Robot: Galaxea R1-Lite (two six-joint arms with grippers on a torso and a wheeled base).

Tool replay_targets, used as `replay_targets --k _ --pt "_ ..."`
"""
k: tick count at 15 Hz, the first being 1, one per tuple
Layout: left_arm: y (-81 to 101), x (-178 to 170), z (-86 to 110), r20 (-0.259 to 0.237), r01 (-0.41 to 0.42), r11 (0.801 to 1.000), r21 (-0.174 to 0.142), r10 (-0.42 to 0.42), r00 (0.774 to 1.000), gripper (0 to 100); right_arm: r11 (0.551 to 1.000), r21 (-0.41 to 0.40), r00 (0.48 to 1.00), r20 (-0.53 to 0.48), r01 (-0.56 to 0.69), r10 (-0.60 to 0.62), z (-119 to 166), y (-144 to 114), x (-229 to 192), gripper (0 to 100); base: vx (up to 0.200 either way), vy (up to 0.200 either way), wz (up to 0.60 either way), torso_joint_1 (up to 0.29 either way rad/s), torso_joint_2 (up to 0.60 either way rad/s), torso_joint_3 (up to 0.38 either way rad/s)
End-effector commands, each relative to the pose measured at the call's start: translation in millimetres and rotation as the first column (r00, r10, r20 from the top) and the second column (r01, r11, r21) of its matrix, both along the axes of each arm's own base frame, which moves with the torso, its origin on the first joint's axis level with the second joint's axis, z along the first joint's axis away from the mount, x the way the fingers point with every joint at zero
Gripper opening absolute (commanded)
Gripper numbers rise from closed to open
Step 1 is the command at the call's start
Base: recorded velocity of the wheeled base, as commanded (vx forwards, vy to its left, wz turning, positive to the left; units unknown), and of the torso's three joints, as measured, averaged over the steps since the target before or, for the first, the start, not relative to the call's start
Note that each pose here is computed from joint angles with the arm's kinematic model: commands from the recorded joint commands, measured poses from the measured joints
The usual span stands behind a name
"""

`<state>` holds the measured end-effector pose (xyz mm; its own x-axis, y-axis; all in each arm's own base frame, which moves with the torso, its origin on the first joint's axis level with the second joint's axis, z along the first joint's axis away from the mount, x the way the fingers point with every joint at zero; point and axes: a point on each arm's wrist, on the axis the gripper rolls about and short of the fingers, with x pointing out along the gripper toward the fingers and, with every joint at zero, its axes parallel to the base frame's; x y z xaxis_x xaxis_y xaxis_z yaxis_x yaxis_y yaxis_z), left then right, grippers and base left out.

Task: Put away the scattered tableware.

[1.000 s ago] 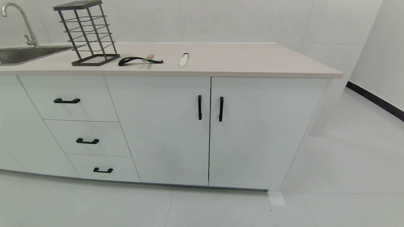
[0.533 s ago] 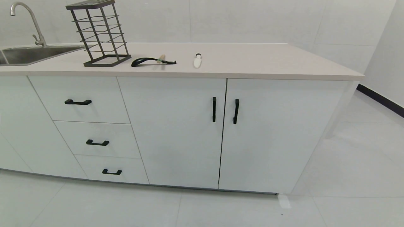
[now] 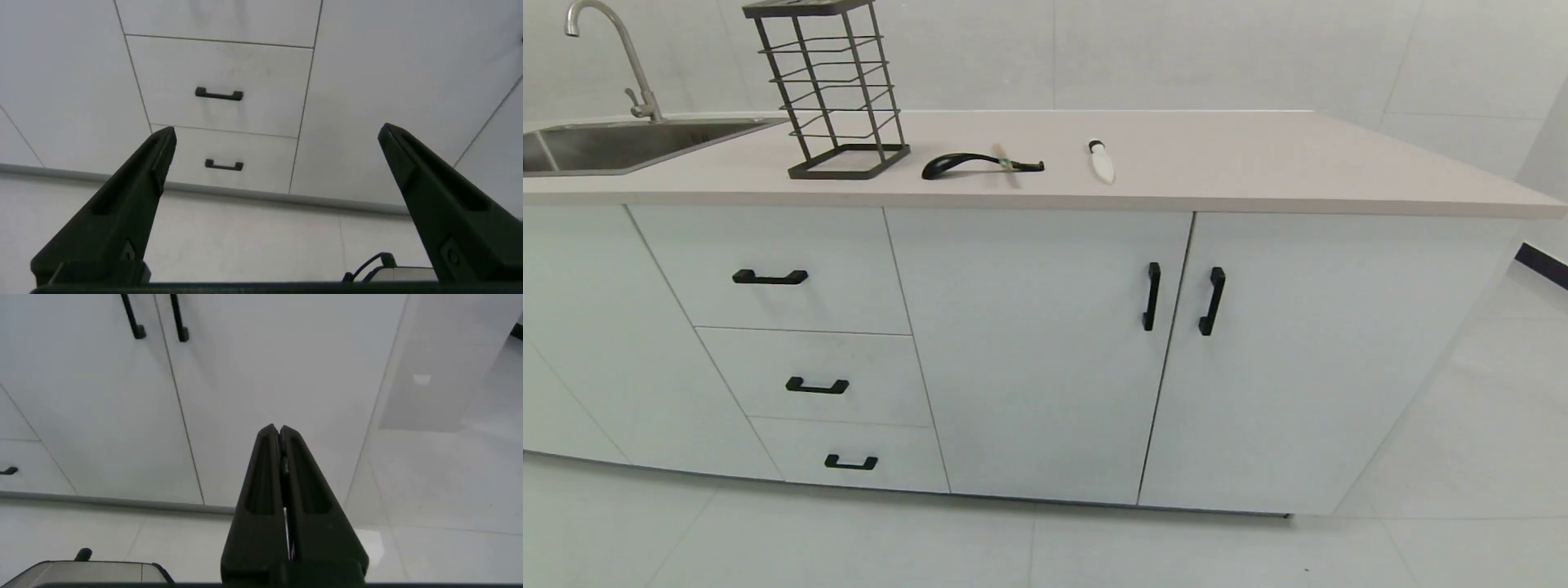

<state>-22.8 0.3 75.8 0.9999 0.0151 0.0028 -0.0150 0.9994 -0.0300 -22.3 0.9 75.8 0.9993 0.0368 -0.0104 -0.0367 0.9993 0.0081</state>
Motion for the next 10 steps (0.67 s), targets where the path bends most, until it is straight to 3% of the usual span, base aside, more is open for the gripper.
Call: replay_targets --k 1,3,10 --pt "0.0 0.0 0.2 0.002 0.000 1.000 -0.001 0.000 1.000 100 1.000 0.000 1.000 -0.003 0.000 0.000 0.0 0.0 0.3 0 0.000 0.200 0.60 0.017 0.00 -0.002" --pt "0.0 0.0 0.2 0.002 0.000 1.000 -0.001 0.000 1.000 100 1.000 0.000 1.000 -0.005 0.000 0.000 0.1 0.0 0.4 0 0.200 0.200 0.60 0.007 0.00 0.002" --pt "0.0 0.0 0.0 0.000 0.001 1.000 -0.001 -0.001 1.000 100 1.000 0.000 1.000 -0.005 0.000 0.000 0.1 0.0 0.4 0 0.171 0.000 0.00 0.003 0.00 0.001"
